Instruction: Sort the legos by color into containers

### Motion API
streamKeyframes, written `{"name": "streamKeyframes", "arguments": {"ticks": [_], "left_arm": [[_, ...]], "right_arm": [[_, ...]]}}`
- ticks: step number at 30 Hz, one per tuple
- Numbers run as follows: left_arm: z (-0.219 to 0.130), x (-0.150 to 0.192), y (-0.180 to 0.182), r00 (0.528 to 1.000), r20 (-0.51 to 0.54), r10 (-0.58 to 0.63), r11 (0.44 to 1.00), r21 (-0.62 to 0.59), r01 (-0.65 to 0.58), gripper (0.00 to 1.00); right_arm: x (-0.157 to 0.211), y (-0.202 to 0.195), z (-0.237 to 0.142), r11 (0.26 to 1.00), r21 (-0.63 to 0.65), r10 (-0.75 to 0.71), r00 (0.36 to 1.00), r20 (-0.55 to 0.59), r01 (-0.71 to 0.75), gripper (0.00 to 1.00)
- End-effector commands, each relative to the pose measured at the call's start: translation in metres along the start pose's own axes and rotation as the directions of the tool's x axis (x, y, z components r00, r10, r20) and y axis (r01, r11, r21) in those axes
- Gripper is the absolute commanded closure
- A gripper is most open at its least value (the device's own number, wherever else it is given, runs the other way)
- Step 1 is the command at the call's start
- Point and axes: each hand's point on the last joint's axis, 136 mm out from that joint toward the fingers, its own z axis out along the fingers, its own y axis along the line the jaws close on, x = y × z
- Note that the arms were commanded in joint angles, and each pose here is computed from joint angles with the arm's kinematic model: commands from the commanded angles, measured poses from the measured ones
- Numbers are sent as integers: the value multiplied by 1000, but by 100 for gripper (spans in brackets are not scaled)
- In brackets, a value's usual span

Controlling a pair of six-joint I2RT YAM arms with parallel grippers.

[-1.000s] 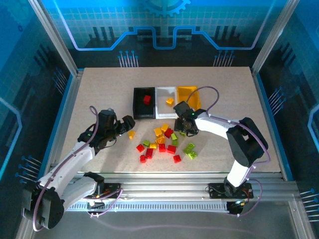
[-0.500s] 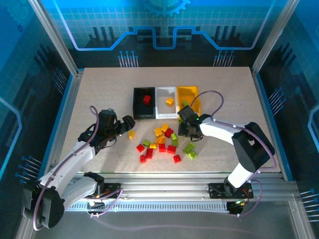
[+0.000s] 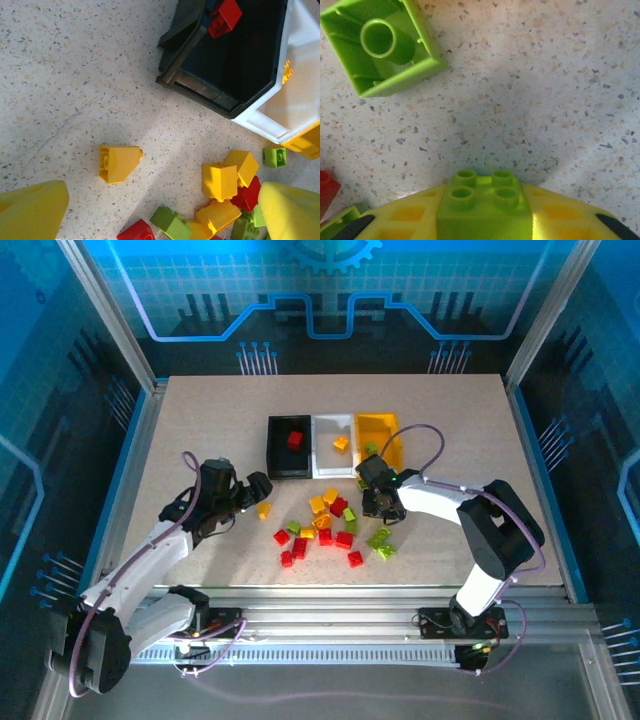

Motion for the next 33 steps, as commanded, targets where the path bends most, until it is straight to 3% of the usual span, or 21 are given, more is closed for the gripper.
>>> {"name": "streamKeyframes", "arguments": {"ticks": [1, 7, 10, 20, 25, 29, 33], "left_arm": [[0, -1, -3, 1000, -3, -11, 1000, 22, 11, 1], [-5, -6, -8, 1000, 17, -11, 999, 43, 10, 1], [-6, -7, -8, 1000, 19, -8, 999, 44, 7, 1], [1, 0, 2, 1000, -22, -8, 1000, -1, 8, 1], [5, 2, 8, 999, -38, -39, 999, -23, 38, 1], [7, 0, 16, 997, -39, -72, 996, -50, 70, 1], [12, 2, 21, 996, -57, -74, 995, -71, 70, 2]], "right_arm": [[-15, -1, -15, 1000, -2, -10, 999, 47, 10, 67], [-63, 12, -81, 996, -35, -76, 974, 213, 86, 68], [-90, 12, -95, 997, -15, -73, 963, 258, 79, 68], [-170, 8, -58, 994, 108, -31, 970, 243, 4, 66], [-192, 8, -36, 988, 158, -36, 980, 197, 5, 64], [-196, 8, -26, 988, 156, -5, 985, 173, -22, 59], [-199, 12, -29, 991, 128, 11, 984, 179, -34, 46]]}}
